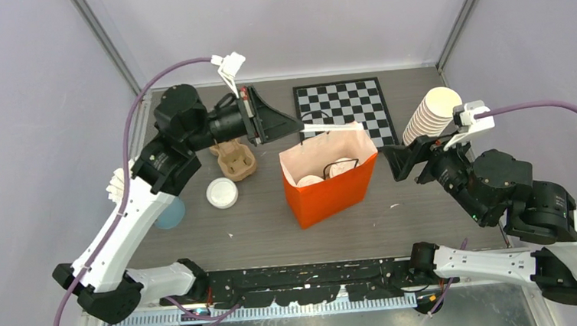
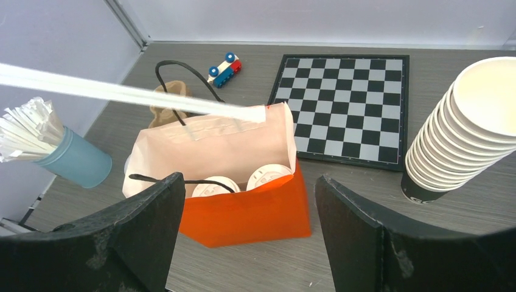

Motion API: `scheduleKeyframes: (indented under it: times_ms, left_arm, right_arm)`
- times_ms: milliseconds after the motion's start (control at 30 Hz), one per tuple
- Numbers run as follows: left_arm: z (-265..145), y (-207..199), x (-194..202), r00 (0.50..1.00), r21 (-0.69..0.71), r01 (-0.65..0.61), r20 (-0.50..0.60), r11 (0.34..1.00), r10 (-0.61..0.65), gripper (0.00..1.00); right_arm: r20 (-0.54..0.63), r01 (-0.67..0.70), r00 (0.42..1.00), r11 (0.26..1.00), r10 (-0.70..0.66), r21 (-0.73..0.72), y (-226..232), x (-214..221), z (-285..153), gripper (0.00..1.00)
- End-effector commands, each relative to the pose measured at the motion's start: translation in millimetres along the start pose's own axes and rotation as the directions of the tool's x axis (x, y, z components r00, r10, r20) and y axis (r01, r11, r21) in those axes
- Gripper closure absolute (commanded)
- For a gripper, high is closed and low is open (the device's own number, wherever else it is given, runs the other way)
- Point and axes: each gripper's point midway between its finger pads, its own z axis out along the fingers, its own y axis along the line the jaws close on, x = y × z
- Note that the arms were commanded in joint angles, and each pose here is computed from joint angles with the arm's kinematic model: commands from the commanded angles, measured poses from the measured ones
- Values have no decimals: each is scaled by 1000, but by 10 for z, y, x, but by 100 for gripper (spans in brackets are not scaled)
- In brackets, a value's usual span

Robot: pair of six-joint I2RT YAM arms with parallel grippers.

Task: Pack the takeout coffee

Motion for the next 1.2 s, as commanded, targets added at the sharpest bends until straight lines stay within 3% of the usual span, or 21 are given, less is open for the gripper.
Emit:
scheduleKeyframes:
  times_ms: [0,467,900,967,1100,1167]
  left_arm:
    - [-16,96,146,1000,-7,-13,0,1000,13,100]
    - [148,670,562,998,-53,38,-55,998,-41,100]
    - [305,868,646,999,-11,32,-38,999,-33,100]
    - [265,934,679,998,-57,36,-44,998,-38,89]
    - [-7,1203,737,999,-271,-16,-51,963,2,47]
    - [-195,1252,642,998,-373,-57,-37,926,46,34]
  right_arm:
    - [35,-52,998,998,51,22,-85,-75,-52,18]
    - [23,-44,999,999,43,17,-54,-65,-37,18]
    - [14,-47,999,999,47,18,-51,-16,-27,18]
    - [14,-45,999,999,44,15,-46,-25,-28,18]
    - [19,-44,999,999,44,21,-69,-31,-37,18]
    - [22,-46,999,999,45,22,-83,-29,-44,18]
